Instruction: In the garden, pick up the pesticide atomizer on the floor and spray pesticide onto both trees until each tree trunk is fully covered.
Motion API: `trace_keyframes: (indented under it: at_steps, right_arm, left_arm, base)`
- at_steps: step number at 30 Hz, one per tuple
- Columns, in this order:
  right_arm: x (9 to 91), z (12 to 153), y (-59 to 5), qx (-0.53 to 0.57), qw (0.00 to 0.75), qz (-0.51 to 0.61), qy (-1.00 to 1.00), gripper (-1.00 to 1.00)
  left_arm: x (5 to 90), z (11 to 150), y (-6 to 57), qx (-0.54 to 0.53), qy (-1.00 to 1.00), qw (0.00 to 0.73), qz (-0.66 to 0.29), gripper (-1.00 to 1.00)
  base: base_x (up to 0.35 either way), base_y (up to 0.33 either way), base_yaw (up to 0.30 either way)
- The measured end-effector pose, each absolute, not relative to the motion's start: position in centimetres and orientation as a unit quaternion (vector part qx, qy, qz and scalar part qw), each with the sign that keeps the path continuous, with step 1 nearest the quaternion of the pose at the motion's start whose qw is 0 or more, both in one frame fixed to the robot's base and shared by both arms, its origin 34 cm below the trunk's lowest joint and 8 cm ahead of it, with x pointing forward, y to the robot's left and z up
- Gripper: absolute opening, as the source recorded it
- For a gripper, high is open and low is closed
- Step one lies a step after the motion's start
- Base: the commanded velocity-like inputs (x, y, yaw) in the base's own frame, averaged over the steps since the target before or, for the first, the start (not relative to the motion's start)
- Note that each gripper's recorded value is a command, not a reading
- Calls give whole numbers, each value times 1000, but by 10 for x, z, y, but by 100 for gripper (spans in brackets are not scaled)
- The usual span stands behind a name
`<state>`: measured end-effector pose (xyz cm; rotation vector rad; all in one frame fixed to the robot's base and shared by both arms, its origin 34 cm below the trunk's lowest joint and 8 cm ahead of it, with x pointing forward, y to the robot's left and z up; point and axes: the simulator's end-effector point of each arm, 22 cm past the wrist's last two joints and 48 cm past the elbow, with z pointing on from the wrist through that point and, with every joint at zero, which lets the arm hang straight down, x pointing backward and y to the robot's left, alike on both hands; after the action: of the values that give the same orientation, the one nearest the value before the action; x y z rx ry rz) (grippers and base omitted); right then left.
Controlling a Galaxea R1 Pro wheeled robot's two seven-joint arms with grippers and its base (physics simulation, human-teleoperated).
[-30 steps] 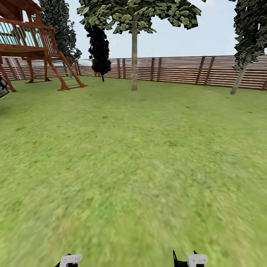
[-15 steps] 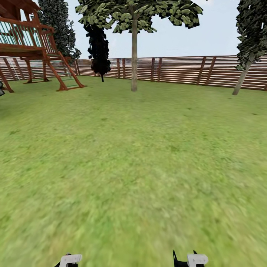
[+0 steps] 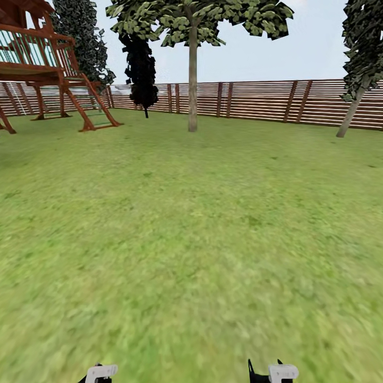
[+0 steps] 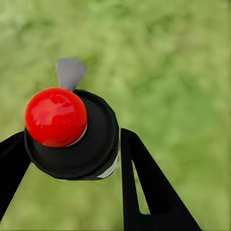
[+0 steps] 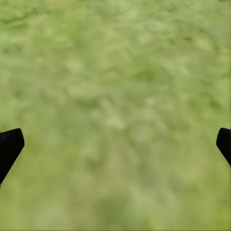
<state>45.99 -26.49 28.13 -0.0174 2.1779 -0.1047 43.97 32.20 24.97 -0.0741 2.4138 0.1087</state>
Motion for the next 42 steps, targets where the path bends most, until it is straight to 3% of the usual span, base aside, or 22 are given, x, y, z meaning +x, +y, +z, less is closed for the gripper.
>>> trace_keyframes:
  at_steps: [42]
  right_arm:
    - [461,282,-265,-7,463,-43,885,100]
  left_arm:
    - [441,251,322,-29,933,356,42,-100]
  base:
    - [338,0,0]
